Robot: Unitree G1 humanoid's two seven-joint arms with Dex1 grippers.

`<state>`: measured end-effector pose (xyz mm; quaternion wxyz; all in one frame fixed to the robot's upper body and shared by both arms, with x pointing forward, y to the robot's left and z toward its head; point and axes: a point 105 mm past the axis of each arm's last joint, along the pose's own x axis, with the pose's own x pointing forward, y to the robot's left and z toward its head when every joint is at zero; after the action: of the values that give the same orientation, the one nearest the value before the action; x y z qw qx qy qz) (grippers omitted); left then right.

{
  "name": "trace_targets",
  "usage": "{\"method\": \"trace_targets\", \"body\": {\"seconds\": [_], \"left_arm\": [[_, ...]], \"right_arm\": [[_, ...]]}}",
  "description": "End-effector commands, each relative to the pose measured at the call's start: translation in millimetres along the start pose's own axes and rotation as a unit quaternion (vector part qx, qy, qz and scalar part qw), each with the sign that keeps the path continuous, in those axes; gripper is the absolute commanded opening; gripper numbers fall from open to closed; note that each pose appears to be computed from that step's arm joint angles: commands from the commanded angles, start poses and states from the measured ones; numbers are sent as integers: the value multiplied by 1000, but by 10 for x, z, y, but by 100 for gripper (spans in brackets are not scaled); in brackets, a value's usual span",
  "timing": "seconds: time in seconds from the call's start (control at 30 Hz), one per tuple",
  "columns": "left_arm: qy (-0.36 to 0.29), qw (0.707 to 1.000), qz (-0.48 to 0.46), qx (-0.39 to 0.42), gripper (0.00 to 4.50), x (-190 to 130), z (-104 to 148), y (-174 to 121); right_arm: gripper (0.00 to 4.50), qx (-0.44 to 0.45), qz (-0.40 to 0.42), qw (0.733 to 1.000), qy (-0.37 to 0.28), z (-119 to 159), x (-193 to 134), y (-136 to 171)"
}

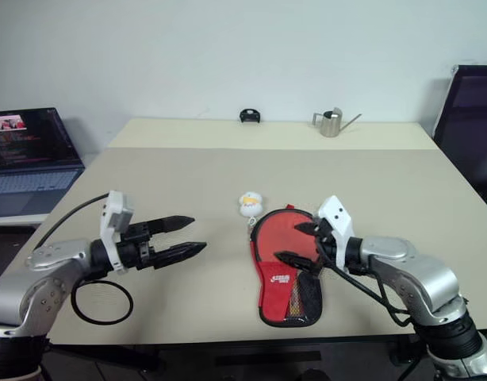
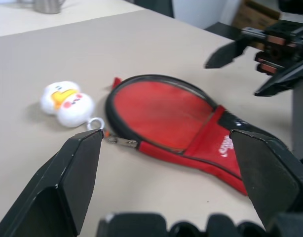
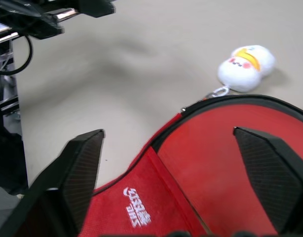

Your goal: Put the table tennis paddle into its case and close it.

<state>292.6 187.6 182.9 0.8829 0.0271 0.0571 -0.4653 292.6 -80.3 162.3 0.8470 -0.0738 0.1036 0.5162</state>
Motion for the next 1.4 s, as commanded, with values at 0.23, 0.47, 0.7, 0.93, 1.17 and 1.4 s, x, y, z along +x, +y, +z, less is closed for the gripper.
{"method": "trace_targets", "body": {"seconds": [0.23,0.47,0.7,0.93,1.17,1.4], "left_arm": [[-20,996,85,32,450,-101,188,304],[-15,994,101,36,450,-105,197,360],[-1,993,110,33,450,7,195,423],[25,989,138,47,450,197,204,595],[42,987,150,44,450,500,233,755],[64,985,154,37,450,807,183,866]], "right_arm": [[448,-36,-20,999,-12,-42,349,-272],[448,-2,-48,998,47,-427,532,-513],[448,-7,-60,993,100,-766,500,-590],[448,-22,-39,991,124,-955,478,-466],[448,12,-54,992,115,-1010,542,-486],[448,18,-55,993,107,-988,611,-461]]}}
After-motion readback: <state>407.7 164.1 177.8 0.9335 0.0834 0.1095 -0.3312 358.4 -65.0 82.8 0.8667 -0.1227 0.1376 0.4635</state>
